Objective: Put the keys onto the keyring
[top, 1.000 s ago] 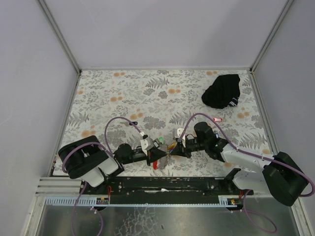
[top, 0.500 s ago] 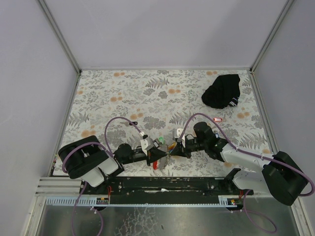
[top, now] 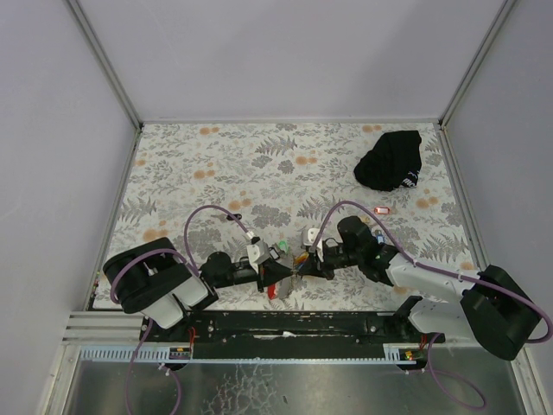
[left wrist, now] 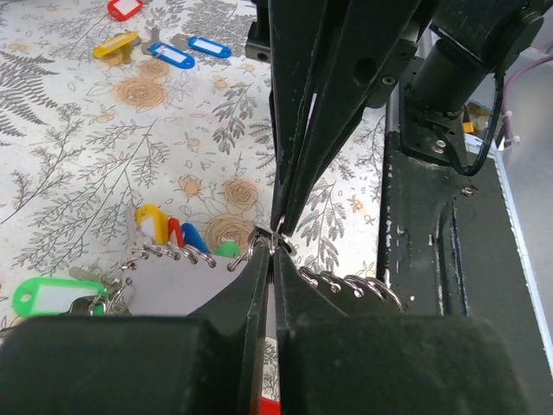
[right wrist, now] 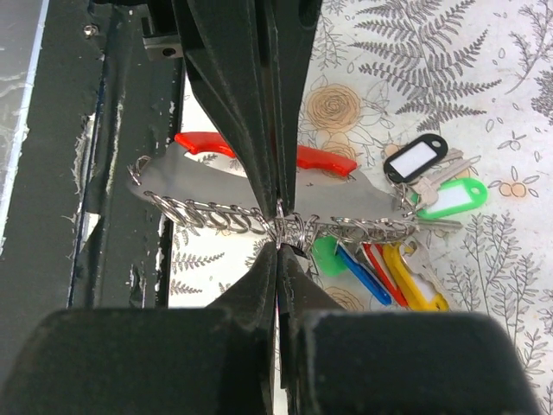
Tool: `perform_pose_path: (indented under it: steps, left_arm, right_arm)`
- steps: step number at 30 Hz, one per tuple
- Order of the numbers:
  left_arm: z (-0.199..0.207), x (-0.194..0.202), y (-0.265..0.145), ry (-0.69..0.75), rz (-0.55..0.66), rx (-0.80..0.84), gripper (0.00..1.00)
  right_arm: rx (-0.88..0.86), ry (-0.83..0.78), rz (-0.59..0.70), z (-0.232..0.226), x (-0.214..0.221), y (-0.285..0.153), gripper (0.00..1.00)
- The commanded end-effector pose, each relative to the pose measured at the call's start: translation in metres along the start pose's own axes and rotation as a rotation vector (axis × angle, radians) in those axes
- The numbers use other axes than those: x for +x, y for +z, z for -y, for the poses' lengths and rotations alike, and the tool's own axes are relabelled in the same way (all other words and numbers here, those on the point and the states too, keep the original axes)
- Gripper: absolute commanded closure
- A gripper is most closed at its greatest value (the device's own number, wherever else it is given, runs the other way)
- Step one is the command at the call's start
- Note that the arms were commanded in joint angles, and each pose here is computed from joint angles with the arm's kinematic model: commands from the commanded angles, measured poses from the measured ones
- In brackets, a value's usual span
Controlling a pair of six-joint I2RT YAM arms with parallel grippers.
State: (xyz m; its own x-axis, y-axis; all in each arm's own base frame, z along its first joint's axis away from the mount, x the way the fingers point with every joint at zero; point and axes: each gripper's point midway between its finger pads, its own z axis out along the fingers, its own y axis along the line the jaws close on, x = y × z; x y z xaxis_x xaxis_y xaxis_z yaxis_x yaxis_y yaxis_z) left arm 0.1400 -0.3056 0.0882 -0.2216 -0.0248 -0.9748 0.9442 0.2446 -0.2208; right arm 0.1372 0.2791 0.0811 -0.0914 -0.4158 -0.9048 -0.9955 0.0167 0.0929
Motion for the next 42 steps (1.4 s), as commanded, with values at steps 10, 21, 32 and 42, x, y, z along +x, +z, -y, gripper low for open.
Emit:
perform_pose_path:
  steps: [10, 21, 32, 42]
  left_arm:
    - [0.006, -0.041, 0.01, 0.052, 0.142, 0.042, 1.0]
    - [-0.016, -0.048, 0.009, -0.06, 0.184, -0.096, 1.0]
    - [-0.027, -0.056, 0.005, -0.168, 0.232, -0.181, 1.0]
    - [-0.035, -0.061, 0.001, -0.272, 0.278, -0.242, 1.0]
  right_arm:
    - [-0.013, -0.115, 0.024, 0.0, -0.028, 0.013, 1.0]
    - [0.059, -0.161, -0.005, -0.001, -0.03, 0.008, 1.0]
    - [0.105, -0.195, -0.058, 0.001, -0.024, 0.013, 1.0]
    - [0.145, -0.223, -0.099, 0.003, -0.024, 0.019, 1.0]
